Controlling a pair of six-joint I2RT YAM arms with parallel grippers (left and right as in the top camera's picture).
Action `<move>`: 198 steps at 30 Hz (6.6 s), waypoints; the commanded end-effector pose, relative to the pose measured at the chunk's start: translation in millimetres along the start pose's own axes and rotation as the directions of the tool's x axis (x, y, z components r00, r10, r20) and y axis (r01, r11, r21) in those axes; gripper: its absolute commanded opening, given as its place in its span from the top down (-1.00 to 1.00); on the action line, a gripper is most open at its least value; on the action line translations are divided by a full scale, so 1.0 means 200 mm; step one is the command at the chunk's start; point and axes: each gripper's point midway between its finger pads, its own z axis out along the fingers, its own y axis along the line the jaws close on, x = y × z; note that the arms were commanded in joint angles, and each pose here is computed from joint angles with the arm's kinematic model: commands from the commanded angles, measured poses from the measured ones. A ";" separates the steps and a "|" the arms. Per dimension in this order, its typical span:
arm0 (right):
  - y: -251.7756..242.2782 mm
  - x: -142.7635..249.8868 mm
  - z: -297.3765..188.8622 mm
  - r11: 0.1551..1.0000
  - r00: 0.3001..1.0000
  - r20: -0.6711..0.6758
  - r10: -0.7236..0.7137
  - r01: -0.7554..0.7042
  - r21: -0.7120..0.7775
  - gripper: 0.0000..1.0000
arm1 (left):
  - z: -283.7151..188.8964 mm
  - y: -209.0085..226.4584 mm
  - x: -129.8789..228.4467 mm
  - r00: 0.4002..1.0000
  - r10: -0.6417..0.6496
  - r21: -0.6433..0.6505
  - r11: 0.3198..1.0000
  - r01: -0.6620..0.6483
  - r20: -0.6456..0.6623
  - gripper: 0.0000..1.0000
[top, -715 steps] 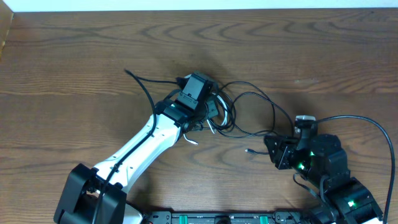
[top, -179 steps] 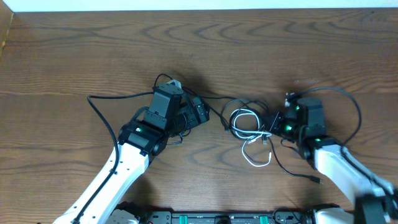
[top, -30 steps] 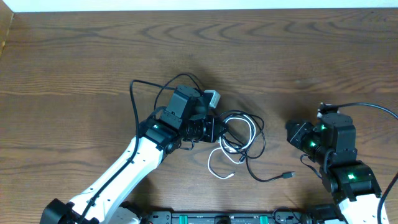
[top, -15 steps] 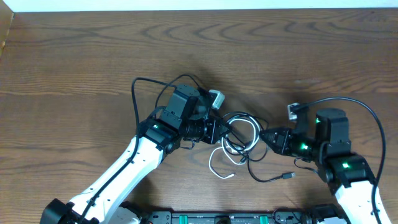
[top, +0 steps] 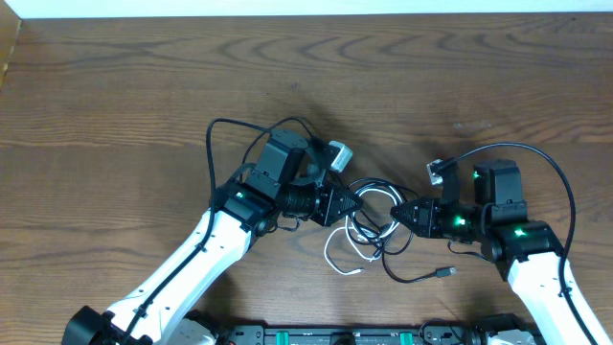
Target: Untangle cables
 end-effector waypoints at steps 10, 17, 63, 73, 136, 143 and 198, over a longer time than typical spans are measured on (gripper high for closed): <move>0.09 0.02 -0.14 0.995 0.995 0.059 -0.087 0.089 -0.035 0.53 | -0.01 -0.03 0.01 0.999 0.036 0.032 0.999 -0.036 -0.006 0.84; 0.07 0.03 -0.15 0.996 0.994 0.063 -0.093 0.093 -0.010 0.56 | -0.01 -0.06 0.02 0.999 0.047 0.072 0.996 -0.046 -0.017 0.85; 0.27 0.08 -0.18 0.961 0.991 0.023 -0.135 0.136 -0.241 0.83 | -0.04 -0.23 0.03 0.993 0.119 0.258 0.960 -0.107 -0.028 0.84; 0.24 0.07 -0.16 0.962 0.988 0.024 -0.155 0.156 -0.222 0.63 | -0.10 -0.39 0.01 0.978 0.208 0.423 0.885 -0.193 0.010 0.84; 0.12 0.05 -0.10 0.984 0.993 -0.004 -0.114 0.112 -0.136 0.78 | -0.08 -0.21 -0.05 0.994 0.102 0.261 0.960 -0.106 0.030 0.84; 0.13 0.05 -0.10 0.983 0.994 -0.013 -0.109 0.106 -0.148 0.98 | -0.07 -0.20 -0.06 0.994 0.102 0.247 0.963 -0.107 0.035 0.84; 0.37 0.01 -0.17 0.889 0.973 0.044 -0.225 0.224 -0.399 0.98 | 0.11 0.20 -0.04 0.997 -0.022 -0.260 0.965 0.040 0.072 -0.15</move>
